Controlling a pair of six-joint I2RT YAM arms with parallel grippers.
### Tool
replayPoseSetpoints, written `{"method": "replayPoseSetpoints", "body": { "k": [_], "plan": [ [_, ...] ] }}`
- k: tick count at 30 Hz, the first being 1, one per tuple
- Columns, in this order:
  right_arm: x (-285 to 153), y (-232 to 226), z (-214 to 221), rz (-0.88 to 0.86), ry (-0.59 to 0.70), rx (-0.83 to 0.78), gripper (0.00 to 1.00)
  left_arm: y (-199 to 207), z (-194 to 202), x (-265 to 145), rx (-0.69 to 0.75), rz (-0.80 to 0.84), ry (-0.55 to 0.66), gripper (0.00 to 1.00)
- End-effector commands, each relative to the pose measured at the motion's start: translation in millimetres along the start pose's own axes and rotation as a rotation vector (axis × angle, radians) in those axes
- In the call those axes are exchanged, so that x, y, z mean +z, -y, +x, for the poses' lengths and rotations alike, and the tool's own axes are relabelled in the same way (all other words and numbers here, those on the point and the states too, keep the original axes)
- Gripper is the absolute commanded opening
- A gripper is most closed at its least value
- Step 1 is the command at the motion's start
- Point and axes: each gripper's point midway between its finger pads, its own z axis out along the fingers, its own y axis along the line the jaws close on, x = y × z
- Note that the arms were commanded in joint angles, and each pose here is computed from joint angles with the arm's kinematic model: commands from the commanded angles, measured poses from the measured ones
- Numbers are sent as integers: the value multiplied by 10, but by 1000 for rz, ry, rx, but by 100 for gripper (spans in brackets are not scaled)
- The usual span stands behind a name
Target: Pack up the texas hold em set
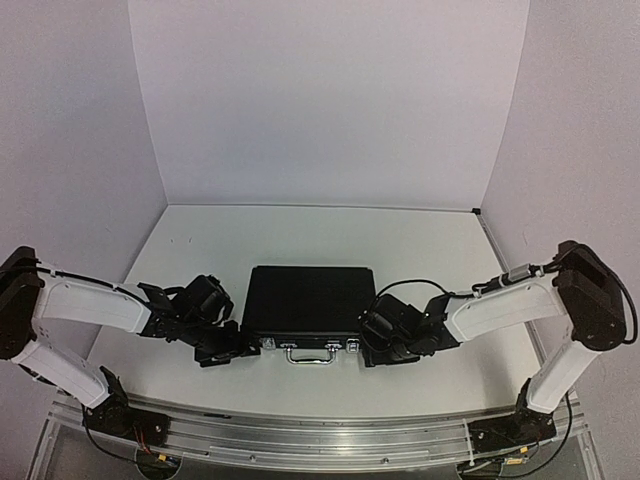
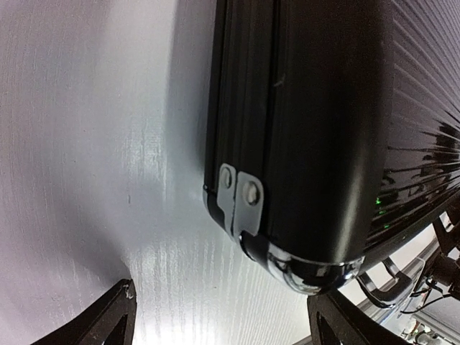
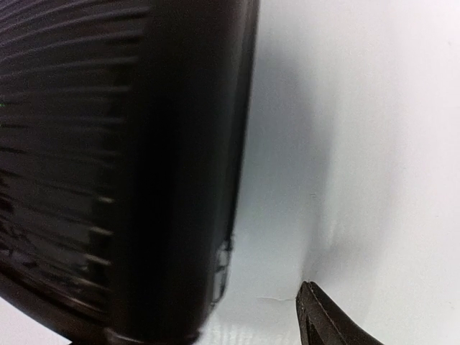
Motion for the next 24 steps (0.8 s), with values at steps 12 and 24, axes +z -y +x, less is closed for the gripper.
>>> {"method": "replayPoseSetpoints", "body": {
  "k": [12, 24],
  "plan": [
    [-742, -70, -411, -175, 160, 68, 69, 155, -227, -480, -81, 48, 176, 82],
    [-761, -90, -422, -183, 160, 54, 69, 342, -253, -266, -60, 98, 131, 84]
  ]
}}
